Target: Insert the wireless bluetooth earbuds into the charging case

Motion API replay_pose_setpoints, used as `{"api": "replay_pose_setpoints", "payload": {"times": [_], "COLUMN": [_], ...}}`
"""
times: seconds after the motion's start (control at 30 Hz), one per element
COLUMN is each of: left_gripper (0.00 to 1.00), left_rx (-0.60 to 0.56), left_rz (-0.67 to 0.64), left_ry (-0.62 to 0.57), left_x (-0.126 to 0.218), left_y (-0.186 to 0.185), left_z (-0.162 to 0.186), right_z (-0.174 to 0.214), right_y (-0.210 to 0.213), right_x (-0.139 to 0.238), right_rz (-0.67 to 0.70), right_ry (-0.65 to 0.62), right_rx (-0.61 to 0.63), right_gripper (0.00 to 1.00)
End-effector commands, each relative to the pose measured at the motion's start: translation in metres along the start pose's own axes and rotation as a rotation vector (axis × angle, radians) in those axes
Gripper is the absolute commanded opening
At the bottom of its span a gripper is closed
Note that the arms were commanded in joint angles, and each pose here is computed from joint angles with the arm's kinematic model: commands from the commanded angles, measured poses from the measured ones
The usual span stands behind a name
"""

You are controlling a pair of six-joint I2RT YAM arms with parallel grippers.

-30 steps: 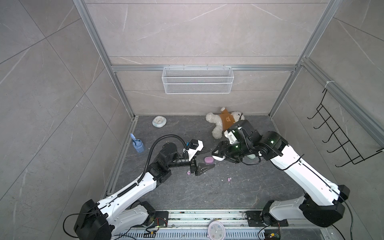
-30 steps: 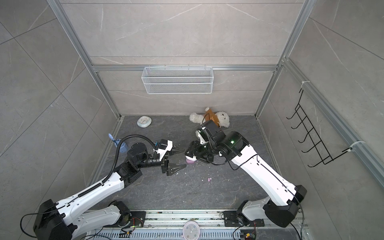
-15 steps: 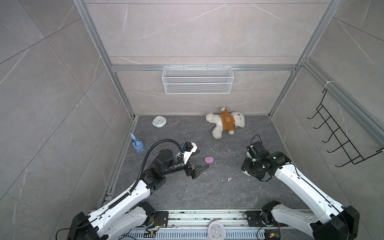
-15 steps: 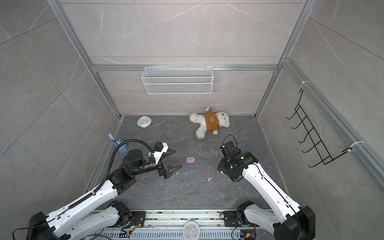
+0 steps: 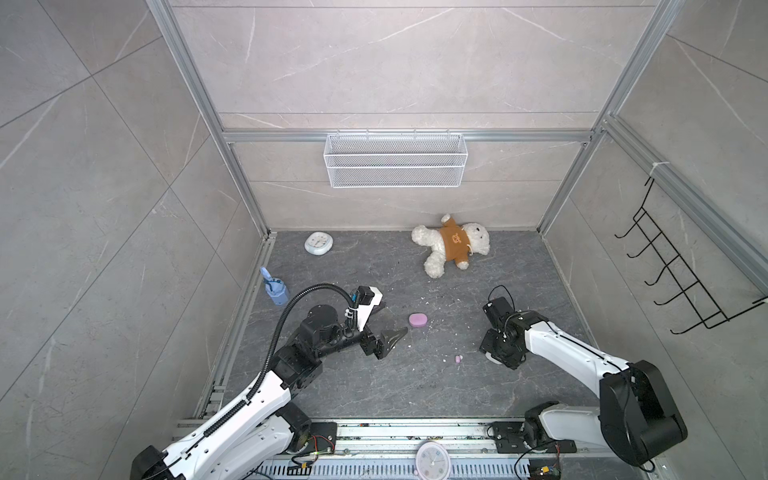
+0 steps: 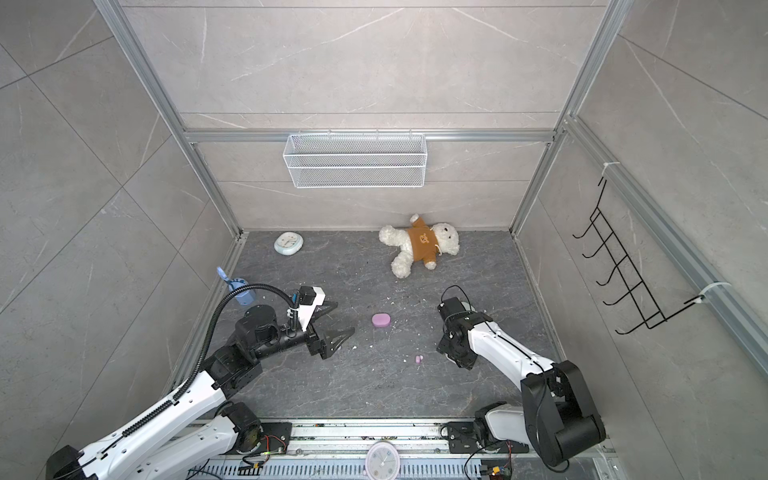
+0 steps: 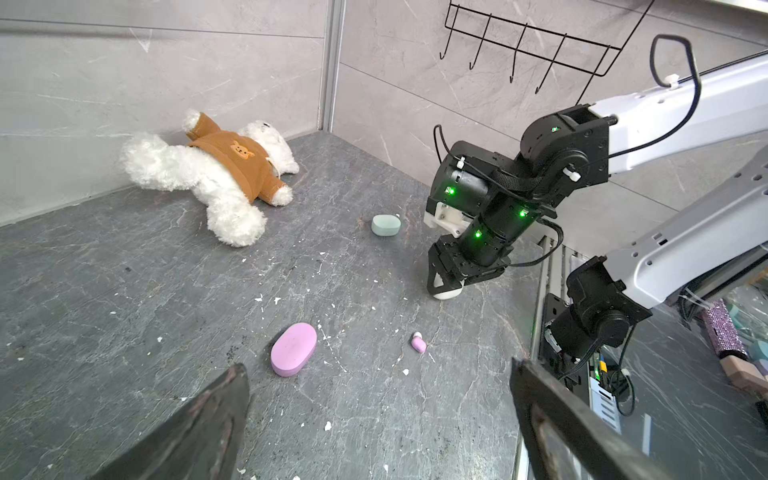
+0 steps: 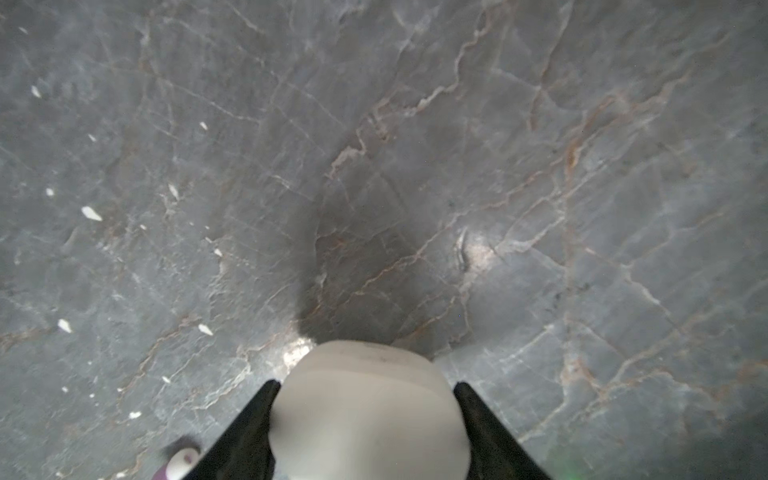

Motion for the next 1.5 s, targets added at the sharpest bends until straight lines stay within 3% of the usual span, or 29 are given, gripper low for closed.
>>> {"api": "replay_pose_setpoints", "payload": {"times": [0.0, 0.17, 0.3, 0.47, 0.63, 0.9, 1.13, 1.47], "left_gripper": [1.00, 1.00, 1.00, 1.00, 1.00, 1.00, 1.00, 1.00], "left_rx": [0.019, 0.033, 0.054, 0.090, 0.113, 0.119, 0.116, 0.119], "left_rz": [-0.023, -0.043, -0.055, -0.084, -0.109, -0.149, -0.159, -0.166], "left_ry": [-0.013, -0.020, -0.029, -0.032, -0.040, -0.041, -0.038, -0.025], "left_x": [0.004, 0.007, 0.012, 0.018, 0.028, 0.042, 0.043, 0.042], "left_y": [0.002, 0.003, 0.004, 0.004, 0.002, 0.000, 0.001, 0.002], "left_z": [-0.002, -0.003, -0.003, 0.000, 0.004, 0.009, 0.010, 0.012], "right_z": [0.000, -0.003, -0.003, 0.010, 0.007, -0.012, -0.019, -0.009], "right_y": [0.002, 0.005, 0.022, 0.086, 0.160, 0.229, 0.254, 0.239], "right_x": [-0.007, 0.016, 0.060, 0.089, 0.076, 0.039, 0.011, -0.007], "right_rz": [-0.005, -0.032, -0.106, -0.175, -0.181, -0.129, -0.041, 0.018], "right_ry": [0.011, 0.016, -0.054, -0.089, -0.106, -0.108, -0.086, -0.029], "right_rx": [-0.001, 0.030, 0.092, 0.268, 0.394, 0.485, 0.551, 0.587], "right_gripper": [0.72, 0.87, 0.90, 0.92, 0.95, 0.99, 1.00, 0.95]}}
Point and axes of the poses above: each gripper's point midway between its finger pads, its own x axis back along the fingers, its own y axis along the line the jaws close on, z = x × y, the point moved 9 cm from there along x, back along the fingers
